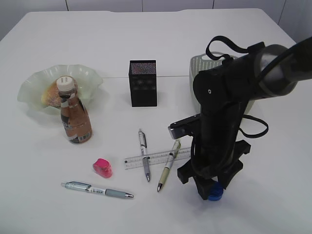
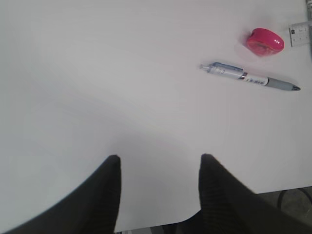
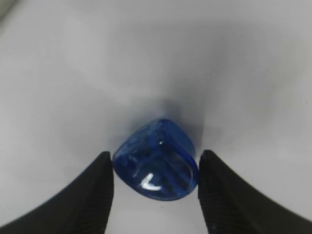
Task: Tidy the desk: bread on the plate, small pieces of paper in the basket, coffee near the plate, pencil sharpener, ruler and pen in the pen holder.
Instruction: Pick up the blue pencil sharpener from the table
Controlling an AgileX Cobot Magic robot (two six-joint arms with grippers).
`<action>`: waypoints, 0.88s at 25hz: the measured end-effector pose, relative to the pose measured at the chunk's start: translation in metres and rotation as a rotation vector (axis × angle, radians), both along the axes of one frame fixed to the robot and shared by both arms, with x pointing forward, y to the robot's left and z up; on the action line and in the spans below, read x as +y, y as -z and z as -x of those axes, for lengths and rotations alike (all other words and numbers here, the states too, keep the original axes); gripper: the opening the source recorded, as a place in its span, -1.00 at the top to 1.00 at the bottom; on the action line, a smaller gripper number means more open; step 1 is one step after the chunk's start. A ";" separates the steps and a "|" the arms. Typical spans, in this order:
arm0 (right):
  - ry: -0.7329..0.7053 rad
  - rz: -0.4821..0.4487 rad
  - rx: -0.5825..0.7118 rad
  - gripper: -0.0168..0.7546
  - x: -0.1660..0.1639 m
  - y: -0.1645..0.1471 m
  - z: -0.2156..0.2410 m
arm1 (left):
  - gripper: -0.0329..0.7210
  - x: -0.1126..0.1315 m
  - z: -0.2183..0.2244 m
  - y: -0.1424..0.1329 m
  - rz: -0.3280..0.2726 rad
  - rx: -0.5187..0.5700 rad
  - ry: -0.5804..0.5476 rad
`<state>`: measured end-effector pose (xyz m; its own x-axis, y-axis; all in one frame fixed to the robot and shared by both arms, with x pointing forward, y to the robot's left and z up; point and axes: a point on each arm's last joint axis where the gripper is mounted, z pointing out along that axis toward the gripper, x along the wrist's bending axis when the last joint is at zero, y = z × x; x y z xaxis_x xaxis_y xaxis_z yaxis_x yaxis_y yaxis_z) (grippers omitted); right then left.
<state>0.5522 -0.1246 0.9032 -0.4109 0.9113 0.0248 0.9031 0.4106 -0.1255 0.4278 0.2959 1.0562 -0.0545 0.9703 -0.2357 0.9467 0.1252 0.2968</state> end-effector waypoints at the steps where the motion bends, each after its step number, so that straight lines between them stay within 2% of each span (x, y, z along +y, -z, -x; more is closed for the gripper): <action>1: -0.006 -0.001 0.000 -0.10 0.000 0.000 0.000 | -0.10 0.000 0.000 0.000 0.000 0.000 0.000; 22: -0.015 0.002 0.007 -0.11 0.001 0.010 -0.002 | -0.10 0.000 0.000 0.000 -0.001 -0.005 -0.001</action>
<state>0.5539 -0.1237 0.8928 -0.4239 0.9053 0.0257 0.8961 0.4234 -0.1328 0.4282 0.2960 1.0563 -0.0546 0.9704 -0.2353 0.9450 0.1263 0.3016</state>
